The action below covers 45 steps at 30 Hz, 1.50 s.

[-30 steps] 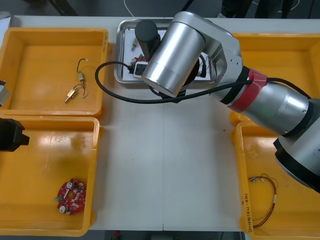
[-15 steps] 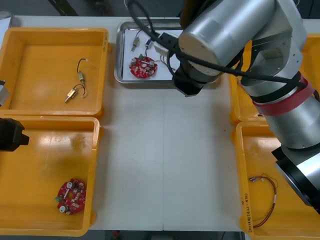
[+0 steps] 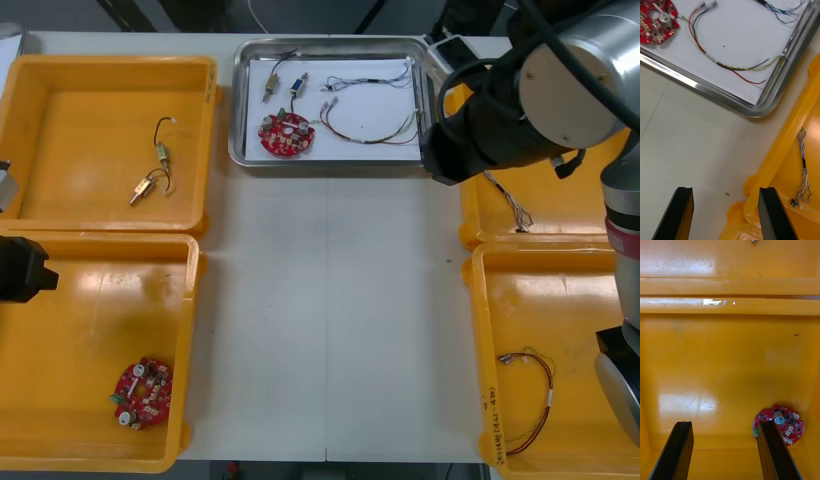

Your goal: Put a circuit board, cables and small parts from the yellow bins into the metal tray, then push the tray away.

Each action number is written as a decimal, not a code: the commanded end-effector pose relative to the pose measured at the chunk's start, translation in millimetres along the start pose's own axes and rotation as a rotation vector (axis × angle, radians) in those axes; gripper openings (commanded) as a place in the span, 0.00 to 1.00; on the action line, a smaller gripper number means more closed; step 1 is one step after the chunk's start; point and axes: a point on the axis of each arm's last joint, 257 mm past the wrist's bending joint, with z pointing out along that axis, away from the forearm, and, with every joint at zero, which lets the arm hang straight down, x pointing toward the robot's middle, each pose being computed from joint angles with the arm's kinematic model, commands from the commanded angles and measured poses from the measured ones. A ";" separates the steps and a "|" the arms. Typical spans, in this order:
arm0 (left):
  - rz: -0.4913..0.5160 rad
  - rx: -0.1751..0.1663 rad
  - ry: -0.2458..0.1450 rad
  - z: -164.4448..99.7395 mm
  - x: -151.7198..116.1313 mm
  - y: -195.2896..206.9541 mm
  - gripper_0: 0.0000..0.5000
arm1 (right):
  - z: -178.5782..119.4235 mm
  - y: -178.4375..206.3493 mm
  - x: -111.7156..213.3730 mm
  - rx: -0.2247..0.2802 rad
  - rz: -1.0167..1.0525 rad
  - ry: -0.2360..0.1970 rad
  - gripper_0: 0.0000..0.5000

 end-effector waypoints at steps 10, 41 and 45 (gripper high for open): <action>0.050 -0.041 -0.014 -11.5 0.1 13.8 1.00 | -36.7 -112.1 92.4 0.114 0.294 0.008 1.00; 0.050 -0.041 -0.014 -11.5 0.1 13.8 1.00 | -53.8 -150.3 230.7 0.113 0.514 0.178 1.00; 0.050 -0.041 -0.014 -11.5 0.1 13.8 1.00 | -52.5 -148.3 236.8 0.109 0.515 0.192 1.00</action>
